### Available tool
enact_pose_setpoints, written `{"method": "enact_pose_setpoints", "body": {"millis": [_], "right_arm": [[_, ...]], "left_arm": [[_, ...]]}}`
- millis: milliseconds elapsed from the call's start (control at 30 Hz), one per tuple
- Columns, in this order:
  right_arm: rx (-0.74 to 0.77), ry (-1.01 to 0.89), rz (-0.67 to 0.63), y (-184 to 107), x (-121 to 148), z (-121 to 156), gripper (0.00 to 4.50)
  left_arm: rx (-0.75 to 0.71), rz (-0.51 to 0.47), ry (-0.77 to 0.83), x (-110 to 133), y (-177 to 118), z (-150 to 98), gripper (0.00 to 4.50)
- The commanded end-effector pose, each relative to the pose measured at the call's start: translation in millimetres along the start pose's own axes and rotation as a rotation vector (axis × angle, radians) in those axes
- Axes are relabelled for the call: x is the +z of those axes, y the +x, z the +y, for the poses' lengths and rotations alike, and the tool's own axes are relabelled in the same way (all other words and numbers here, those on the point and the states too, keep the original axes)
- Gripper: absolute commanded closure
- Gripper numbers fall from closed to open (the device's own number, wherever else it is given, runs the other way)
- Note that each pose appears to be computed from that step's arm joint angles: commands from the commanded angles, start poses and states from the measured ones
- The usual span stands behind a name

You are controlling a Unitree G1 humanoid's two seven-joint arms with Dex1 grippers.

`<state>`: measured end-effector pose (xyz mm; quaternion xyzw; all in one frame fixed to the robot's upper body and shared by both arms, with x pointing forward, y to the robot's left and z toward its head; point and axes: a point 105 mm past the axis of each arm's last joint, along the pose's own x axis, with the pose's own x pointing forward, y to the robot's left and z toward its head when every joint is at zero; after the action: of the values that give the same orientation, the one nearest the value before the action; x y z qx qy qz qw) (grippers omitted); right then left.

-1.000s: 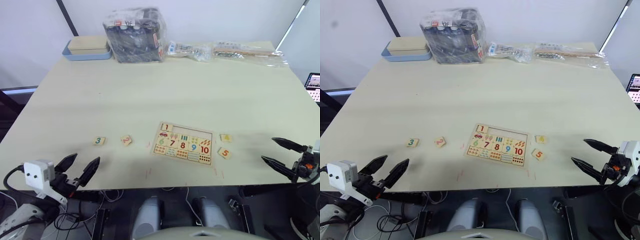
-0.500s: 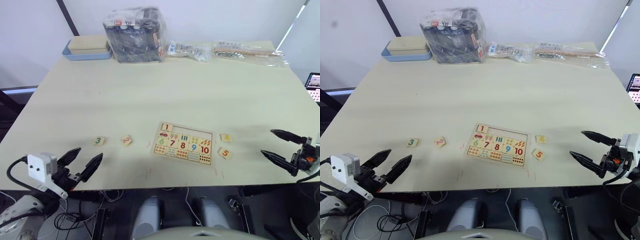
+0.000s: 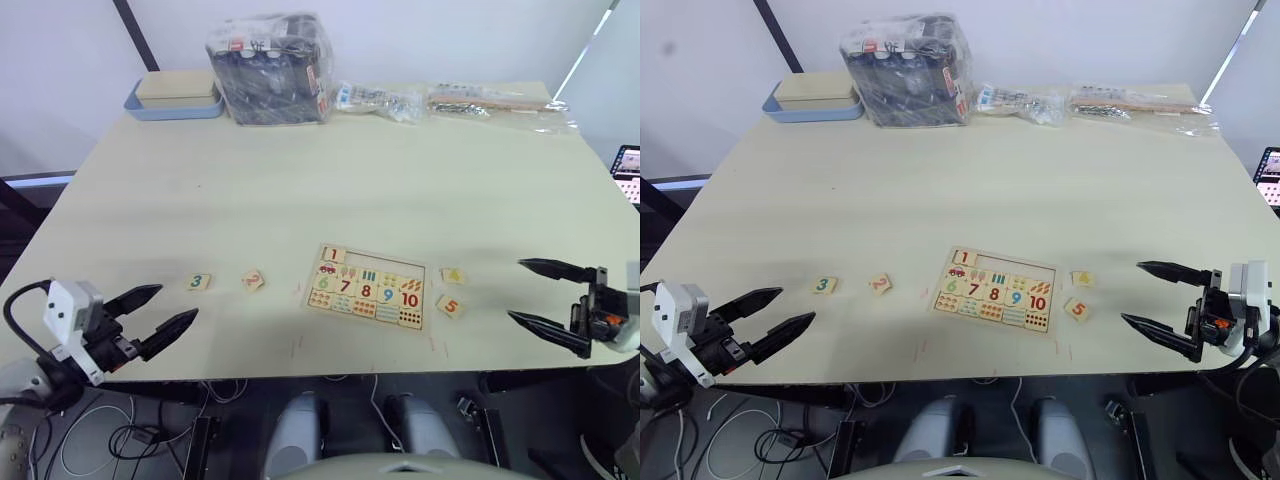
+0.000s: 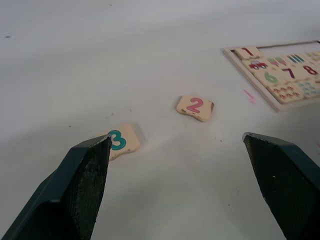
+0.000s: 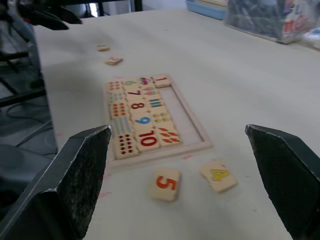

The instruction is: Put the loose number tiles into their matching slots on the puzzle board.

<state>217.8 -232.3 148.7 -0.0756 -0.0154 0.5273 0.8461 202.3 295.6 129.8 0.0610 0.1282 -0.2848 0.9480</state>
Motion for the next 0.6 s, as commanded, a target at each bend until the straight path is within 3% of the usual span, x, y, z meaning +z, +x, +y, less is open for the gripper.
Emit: {"method": "enact_pose_setpoints", "body": {"millis": [33, 400, 600], "right_arm": [[0.05, -0.019, -0.018, 4.8, 14.2, 6.7, 0.0], [0.09, -0.027, 0.001, 1.7, 15.5, 11.3, 0.0], [0.083, -0.043, -0.005, 2.8, 18.0, 15.5, 0.0]], "left_arm": [[-0.106, 0.041, 0.057, 3.7, 3.9, -2.6, 0.05], [-0.39, 0.17, 0.182, 19.2, 52.2, -0.2, 0.05], [-0.405, 0.181, 0.223, 23.0, 75.0, 2.7, 0.05]]}}
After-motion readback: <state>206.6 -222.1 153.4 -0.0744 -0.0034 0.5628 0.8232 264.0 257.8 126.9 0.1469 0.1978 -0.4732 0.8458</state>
